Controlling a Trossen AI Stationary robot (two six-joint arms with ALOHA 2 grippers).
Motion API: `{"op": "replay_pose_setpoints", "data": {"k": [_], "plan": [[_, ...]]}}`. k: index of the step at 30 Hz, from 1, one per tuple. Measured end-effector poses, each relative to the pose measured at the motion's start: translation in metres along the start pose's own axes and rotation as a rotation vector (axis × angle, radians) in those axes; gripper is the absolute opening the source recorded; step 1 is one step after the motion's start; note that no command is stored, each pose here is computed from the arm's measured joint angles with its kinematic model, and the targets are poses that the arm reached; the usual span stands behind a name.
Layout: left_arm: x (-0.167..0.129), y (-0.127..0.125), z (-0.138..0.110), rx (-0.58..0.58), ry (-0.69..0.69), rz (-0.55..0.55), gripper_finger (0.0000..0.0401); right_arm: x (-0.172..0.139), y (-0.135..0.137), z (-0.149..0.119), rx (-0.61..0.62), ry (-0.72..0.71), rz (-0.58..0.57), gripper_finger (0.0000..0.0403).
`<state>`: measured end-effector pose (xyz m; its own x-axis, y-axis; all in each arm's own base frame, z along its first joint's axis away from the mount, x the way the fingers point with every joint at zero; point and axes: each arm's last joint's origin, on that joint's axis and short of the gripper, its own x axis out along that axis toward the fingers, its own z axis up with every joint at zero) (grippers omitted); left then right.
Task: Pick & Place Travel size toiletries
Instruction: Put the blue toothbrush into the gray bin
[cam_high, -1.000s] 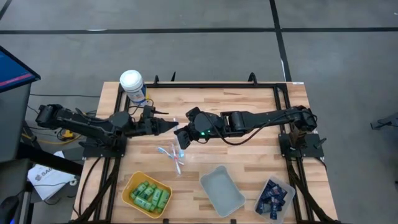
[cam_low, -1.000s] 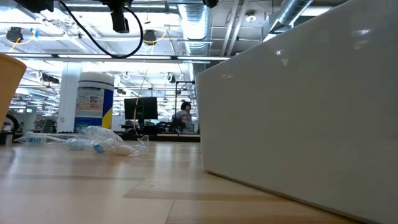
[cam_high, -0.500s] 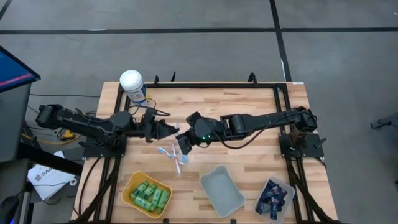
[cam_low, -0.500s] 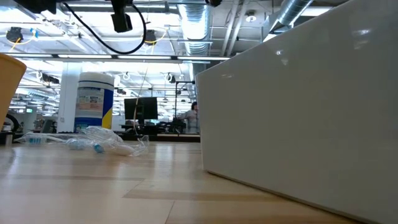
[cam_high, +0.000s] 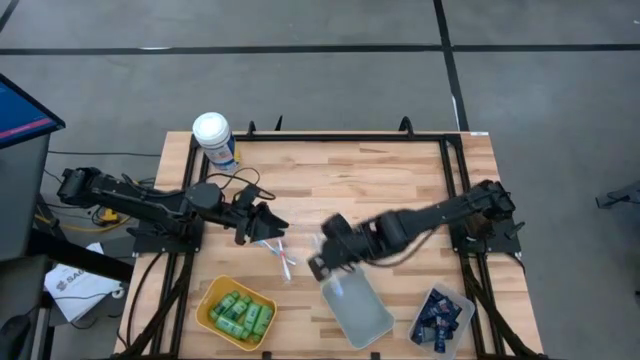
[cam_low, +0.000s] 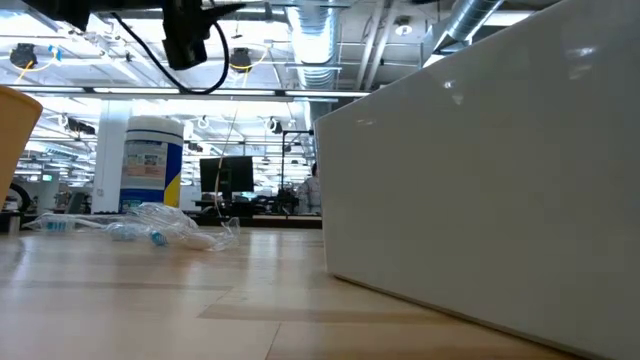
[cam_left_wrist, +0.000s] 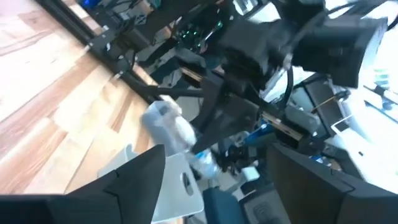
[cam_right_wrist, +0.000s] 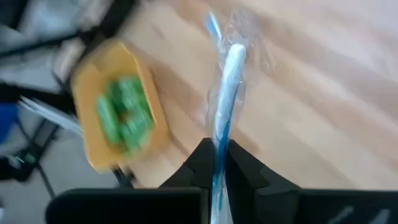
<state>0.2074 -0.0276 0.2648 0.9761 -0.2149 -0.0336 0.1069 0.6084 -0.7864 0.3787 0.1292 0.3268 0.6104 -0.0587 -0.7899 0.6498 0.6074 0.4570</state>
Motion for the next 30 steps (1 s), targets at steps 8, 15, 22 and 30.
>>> {"op": "replay_pose_setpoints", "data": {"k": [8, 15, 22, 30], "plan": [[0.000, 0.002, -0.001, 0.048, 0.017, 0.014, 0.0278, -0.021, -0.001, -0.064, 0.097, 0.115, -0.153, 0.0013], [0.000, 0.003, 0.000, 0.114, 0.011, 0.020, 0.0274, -0.008, -0.011, -0.103, 0.110, 0.149, -0.198, 0.0011], [0.000, 0.003, 0.000, 0.117, 0.008, 0.023, 0.0274, 0.018, -0.022, -0.119, 0.109, 0.155, -0.170, 0.0017], [0.000, 0.003, 0.000, 0.117, 0.009, 0.023, 0.0274, 0.034, -0.035, -0.120, 0.099, 0.172, -0.193, 0.0015]]}}
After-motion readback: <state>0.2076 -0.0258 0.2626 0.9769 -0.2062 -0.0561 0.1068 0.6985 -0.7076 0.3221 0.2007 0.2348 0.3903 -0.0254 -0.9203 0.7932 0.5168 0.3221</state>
